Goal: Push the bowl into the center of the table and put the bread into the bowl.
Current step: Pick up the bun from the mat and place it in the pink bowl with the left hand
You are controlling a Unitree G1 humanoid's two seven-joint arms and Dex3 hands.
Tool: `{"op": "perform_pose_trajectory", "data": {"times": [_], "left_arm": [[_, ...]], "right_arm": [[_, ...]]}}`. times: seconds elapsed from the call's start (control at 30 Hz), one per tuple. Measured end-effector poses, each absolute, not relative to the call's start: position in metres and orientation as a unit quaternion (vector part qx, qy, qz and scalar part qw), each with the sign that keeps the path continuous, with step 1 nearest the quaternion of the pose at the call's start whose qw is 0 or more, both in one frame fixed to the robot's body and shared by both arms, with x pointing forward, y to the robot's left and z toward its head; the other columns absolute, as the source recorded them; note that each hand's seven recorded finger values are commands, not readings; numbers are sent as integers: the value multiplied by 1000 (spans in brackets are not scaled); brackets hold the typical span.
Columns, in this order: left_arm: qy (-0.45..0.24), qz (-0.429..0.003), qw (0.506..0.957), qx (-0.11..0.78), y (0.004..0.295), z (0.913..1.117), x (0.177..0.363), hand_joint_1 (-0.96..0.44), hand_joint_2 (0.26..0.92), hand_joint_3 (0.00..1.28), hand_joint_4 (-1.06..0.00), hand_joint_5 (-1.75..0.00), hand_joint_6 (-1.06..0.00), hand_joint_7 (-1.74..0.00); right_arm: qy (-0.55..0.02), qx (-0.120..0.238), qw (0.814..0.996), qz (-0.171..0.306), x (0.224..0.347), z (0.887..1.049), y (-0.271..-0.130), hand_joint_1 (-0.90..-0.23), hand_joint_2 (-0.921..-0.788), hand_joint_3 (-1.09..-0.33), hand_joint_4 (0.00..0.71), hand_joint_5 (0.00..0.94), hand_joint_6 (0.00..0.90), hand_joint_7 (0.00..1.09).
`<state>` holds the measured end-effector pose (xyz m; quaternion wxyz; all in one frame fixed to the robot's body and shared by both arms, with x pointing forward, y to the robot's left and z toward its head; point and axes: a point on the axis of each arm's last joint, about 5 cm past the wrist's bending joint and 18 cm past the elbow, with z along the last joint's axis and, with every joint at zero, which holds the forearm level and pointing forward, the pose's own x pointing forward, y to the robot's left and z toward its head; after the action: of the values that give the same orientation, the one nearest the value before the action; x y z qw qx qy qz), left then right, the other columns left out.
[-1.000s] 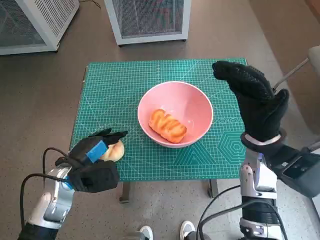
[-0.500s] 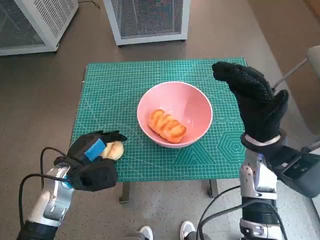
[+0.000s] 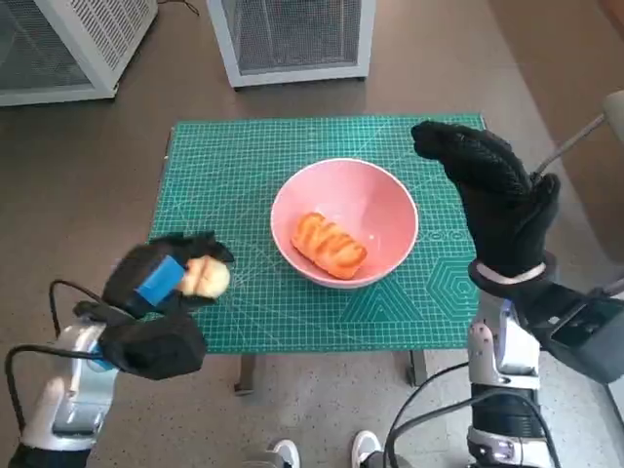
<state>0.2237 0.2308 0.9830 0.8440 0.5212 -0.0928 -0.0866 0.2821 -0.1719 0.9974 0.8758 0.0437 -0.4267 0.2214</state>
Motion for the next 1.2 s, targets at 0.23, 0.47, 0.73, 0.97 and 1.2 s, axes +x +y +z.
{"op": "perform_pose_trajectory", "data": {"times": [0.23,0.47,0.73,0.97,1.2], "left_arm": [[-172,-67,845,502,220,1011,226,2,920,74,-698,-1193,-607,-1142],[-247,-53,839,482,203,1034,236,1,920,80,-692,-1211,-600,-1140],[-319,-76,818,474,173,1055,245,2,920,48,-747,-1137,-616,-1137],[-348,-109,808,462,150,1064,259,2,921,70,-744,-1149,-571,-1171],[-332,-142,814,456,135,1059,275,1,921,128,-692,-1210,-492,-1243]], "right_arm": [[-425,45,876,223,283,997,-171,-359,-921,-526,427,4,116,704],[-422,46,877,226,283,997,-170,-361,-921,-529,426,4,114,711],[-421,46,877,228,283,997,-170,-370,-921,-522,429,5,113,716],[-421,46,877,227,283,997,-171,-380,-921,-515,437,8,114,715],[-421,46,878,224,282,996,-173,-384,-921,-505,443,10,111,707]]}}
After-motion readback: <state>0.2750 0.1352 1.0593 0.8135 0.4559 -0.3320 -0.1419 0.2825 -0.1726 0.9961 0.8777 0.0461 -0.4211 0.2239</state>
